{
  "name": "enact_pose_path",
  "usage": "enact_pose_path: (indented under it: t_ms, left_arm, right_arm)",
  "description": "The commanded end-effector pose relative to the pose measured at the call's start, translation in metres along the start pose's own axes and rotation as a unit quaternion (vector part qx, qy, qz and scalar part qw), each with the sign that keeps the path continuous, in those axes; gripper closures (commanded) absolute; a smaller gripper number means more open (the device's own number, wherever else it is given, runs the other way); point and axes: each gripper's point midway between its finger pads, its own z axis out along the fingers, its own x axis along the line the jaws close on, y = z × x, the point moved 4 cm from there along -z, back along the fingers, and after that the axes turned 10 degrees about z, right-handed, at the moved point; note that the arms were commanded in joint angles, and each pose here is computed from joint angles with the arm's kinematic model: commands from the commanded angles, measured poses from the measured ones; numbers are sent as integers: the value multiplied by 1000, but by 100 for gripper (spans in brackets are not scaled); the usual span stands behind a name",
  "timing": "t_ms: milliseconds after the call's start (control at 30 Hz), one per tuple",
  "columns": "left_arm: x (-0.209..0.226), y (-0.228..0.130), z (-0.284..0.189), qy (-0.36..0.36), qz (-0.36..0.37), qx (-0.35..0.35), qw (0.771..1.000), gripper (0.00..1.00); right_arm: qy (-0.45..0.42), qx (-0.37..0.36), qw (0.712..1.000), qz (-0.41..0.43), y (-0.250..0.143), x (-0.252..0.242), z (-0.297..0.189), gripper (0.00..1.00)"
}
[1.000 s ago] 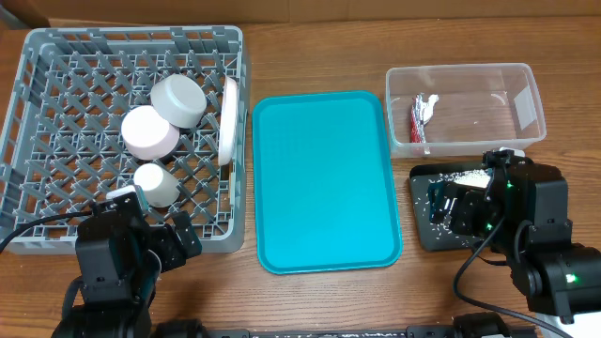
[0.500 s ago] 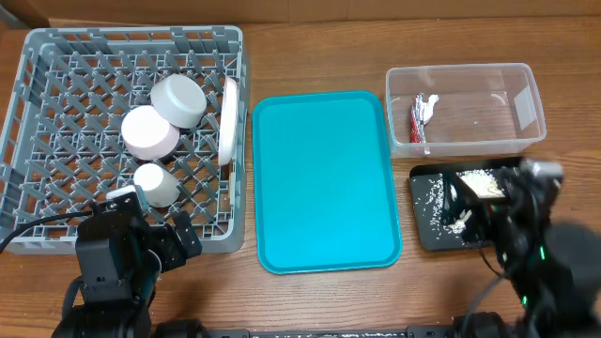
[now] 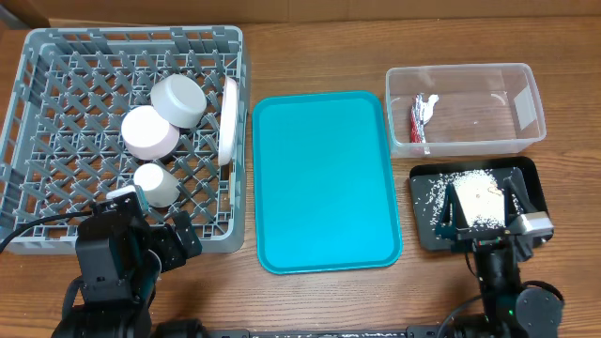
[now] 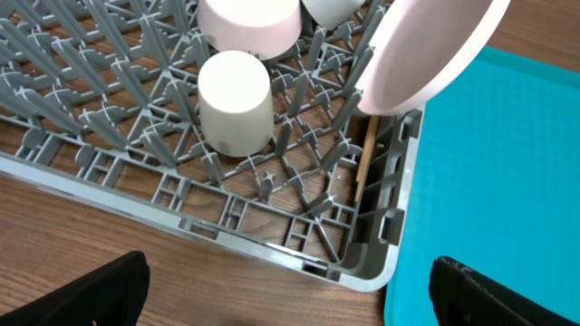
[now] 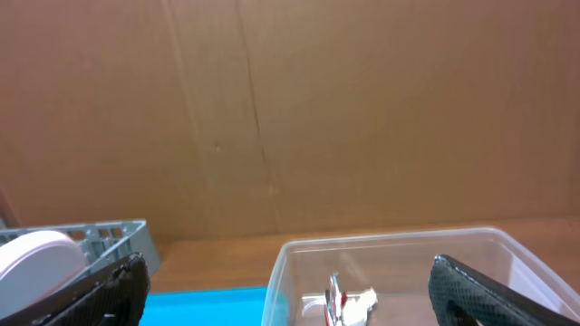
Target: Sort waste into correct bins and load items into the dishwasher
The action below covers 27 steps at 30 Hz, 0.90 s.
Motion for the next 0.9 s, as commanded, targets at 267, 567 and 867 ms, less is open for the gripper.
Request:
enact_pose_path:
  t_ms: [267, 567, 867]
  left_arm:
    - [0, -3, 2, -2, -1, 3, 1000, 0]
    - [0, -3, 2, -2, -1, 3, 1000, 0]
    - [0, -2, 2, -2, -1, 3, 1000, 0]
  right_arm:
    - [6, -19, 998, -57, -41, -16, 8, 0]
    - [-20, 71, 995, -74, -77, -29, 6, 0]
    - [-26, 93, 993, -73, -86, -32, 5, 0]
